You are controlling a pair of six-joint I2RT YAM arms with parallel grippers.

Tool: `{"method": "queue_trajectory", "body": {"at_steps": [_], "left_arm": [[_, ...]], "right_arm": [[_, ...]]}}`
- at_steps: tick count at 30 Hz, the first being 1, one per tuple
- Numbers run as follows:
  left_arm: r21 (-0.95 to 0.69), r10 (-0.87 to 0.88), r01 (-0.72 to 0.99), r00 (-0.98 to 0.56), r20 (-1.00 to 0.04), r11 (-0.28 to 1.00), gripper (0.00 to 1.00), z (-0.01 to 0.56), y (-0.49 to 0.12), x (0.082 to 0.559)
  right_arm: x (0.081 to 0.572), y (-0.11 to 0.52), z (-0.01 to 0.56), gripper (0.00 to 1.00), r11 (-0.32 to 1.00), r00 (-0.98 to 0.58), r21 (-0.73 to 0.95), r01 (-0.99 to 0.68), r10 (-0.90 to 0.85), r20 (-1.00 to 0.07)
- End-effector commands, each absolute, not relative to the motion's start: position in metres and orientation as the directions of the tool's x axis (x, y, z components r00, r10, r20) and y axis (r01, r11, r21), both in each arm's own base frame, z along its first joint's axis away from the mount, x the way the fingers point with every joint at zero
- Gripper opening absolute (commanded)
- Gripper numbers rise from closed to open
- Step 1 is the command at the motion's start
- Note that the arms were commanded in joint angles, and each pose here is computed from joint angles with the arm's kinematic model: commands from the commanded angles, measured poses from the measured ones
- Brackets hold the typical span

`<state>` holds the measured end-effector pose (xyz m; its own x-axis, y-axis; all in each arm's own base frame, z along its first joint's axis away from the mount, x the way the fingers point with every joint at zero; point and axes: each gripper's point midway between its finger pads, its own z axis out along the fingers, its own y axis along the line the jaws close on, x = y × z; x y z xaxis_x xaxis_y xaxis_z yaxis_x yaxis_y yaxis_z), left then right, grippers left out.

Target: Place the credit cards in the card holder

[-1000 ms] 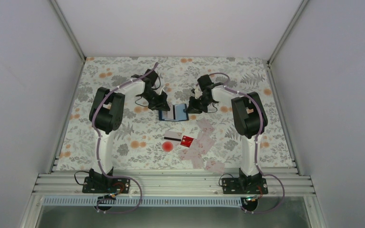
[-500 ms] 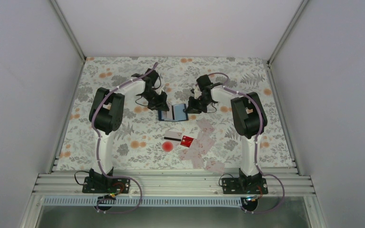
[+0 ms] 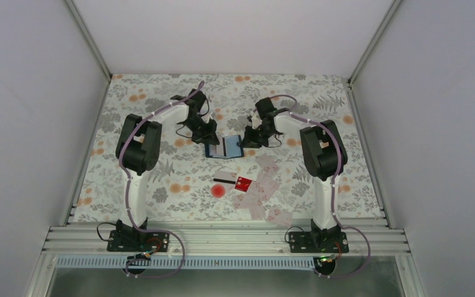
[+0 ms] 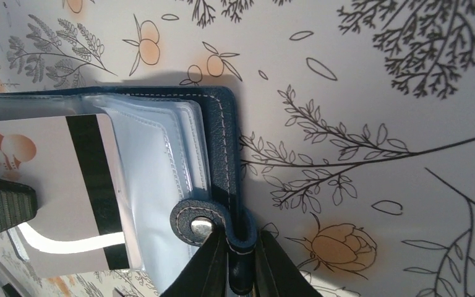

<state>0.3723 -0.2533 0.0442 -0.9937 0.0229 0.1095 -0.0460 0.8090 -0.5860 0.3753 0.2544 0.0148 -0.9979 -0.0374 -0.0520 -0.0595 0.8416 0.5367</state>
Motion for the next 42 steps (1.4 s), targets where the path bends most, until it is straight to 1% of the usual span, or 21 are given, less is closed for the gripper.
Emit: {"method": "queue_trajectory", "body": {"at_steps": [1, 5, 10, 16, 21, 24, 29, 33, 36, 37, 39, 42], "left_arm": [[-0.518, 0.048, -0.012, -0.994, 0.101, 0.855, 0.03, 0.028, -0.242, 0.372], [-0.512, 0.092, 0.049, -0.994, 0.058, 0.858, 0.02, 0.029, -0.241, 0.377], [-0.51, 0.154, 0.118, -0.988, 0.029, 0.852, 0.02, 0.029, -0.246, 0.378], [-0.513, 0.197, 0.162, -0.98, 0.014, 0.843, 0.02, 0.028, -0.25, 0.377], [-0.517, 0.211, 0.177, -0.977, 0.008, 0.837, 0.02, 0.028, -0.252, 0.376], [-0.515, 0.212, 0.175, -0.977, 0.013, 0.839, 0.02, 0.027, -0.251, 0.376], [-0.522, 0.211, 0.176, -0.977, 0.008, 0.835, 0.02, 0.027, -0.253, 0.377], [-0.544, 0.222, 0.19, -0.975, -0.007, 0.817, 0.02, 0.029, -0.259, 0.377], [-0.545, 0.229, 0.198, -0.973, -0.011, 0.815, 0.02, 0.029, -0.261, 0.376], [-0.544, 0.229, 0.196, -0.973, -0.007, 0.816, 0.02, 0.029, -0.26, 0.376], [-0.544, 0.227, 0.193, -0.974, -0.005, 0.817, 0.02, 0.029, -0.26, 0.376], [-0.542, 0.216, 0.183, -0.976, -0.003, 0.82, 0.02, 0.03, -0.259, 0.376]], "right_arm": [[0.34, 0.247, -0.026, 0.16, 0.881, -0.993, 0.465, -0.086, -0.115, 0.032], [0.353, 0.25, 0.005, 0.31, 0.863, -0.989, 0.483, -0.148, -0.136, -0.06], [0.369, 0.263, 0.025, 0.37, 0.832, -0.983, 0.524, -0.185, -0.151, -0.108], [0.39, 0.268, 0.017, 0.49, 0.844, -0.984, 0.505, -0.179, -0.141, -0.113], [0.398, 0.269, 0.006, 0.49, 0.854, -0.986, 0.493, -0.167, -0.136, -0.099], [0.392, 0.262, -0.003, 0.48, 0.878, -0.987, 0.451, -0.159, -0.144, -0.068], [0.375, 0.258, -0.002, 0.44, 0.891, -0.984, 0.419, -0.175, -0.166, -0.059], [0.362, 0.27, -0.01, 0.35, 0.851, -0.981, 0.494, -0.18, -0.193, -0.026], [0.36, 0.285, 0.0, 0.29, 0.796, -0.981, 0.581, -0.17, -0.195, -0.019], [0.36, 0.291, 0.006, 0.26, 0.774, -0.98, 0.611, -0.168, -0.196, -0.022], [0.361, 0.295, 0.016, 0.17, 0.756, -0.98, 0.632, -0.171, -0.194, -0.033], [0.362, 0.289, 0.017, 0.07, 0.781, -0.981, 0.6, -0.173, -0.192, -0.033]]}}
